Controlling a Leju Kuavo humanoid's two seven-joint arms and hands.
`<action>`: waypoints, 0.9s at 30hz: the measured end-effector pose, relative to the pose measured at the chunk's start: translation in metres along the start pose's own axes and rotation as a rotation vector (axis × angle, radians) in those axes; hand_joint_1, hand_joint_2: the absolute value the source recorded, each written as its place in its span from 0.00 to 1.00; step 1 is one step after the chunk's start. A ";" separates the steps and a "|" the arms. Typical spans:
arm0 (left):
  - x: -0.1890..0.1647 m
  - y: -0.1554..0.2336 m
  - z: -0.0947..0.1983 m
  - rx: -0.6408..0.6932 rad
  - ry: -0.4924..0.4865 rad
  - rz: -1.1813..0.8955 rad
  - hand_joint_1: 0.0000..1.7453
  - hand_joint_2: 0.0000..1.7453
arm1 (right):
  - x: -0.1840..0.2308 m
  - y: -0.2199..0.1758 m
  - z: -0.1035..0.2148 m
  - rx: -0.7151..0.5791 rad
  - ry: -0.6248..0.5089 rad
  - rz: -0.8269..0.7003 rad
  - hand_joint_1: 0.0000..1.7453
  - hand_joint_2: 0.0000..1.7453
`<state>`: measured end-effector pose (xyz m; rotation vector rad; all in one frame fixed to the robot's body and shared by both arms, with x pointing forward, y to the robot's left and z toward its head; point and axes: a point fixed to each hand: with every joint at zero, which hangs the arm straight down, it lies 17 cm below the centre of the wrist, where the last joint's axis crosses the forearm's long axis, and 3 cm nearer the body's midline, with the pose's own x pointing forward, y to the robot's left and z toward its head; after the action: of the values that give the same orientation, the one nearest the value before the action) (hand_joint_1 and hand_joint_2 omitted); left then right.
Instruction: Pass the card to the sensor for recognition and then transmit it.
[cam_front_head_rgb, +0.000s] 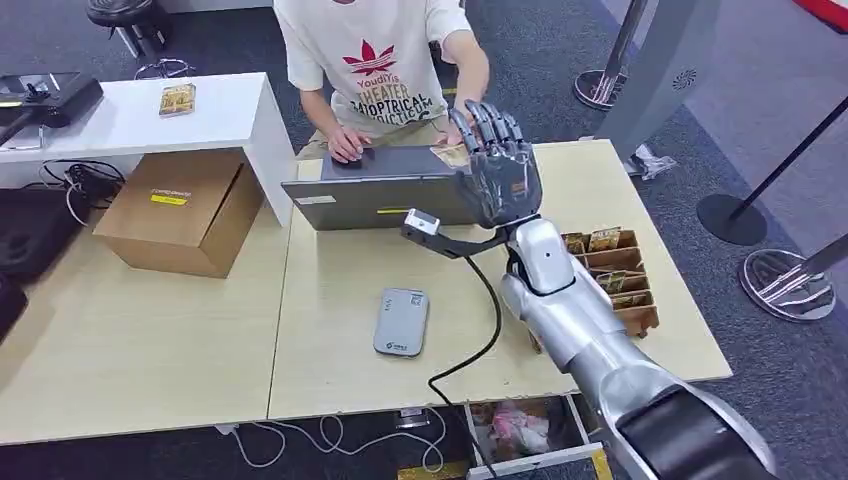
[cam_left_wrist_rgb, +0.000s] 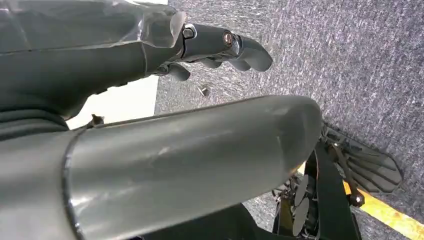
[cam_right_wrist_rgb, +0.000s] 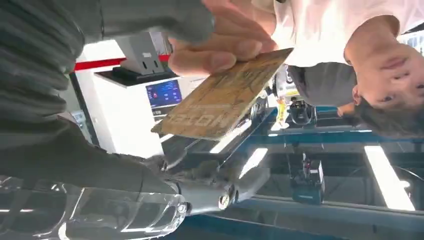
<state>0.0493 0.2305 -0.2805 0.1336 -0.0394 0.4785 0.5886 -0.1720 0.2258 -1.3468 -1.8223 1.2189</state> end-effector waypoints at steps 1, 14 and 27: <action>0.000 0.000 0.000 0.000 0.000 0.000 0.00 0.00 | 0.000 0.000 0.000 0.001 0.000 0.002 0.95 1.00; 0.000 0.000 0.000 0.000 0.003 -0.003 0.00 0.00 | -0.001 -0.001 0.000 -0.001 -0.008 0.018 1.00 1.00; 0.000 0.001 0.000 0.003 0.003 0.001 0.00 0.00 | 0.002 -0.001 0.000 0.001 -0.020 0.018 1.00 1.00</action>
<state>0.0488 0.2308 -0.2805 0.1358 -0.0361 0.4796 0.5877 -0.1703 0.2264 -1.3575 -1.8267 1.2465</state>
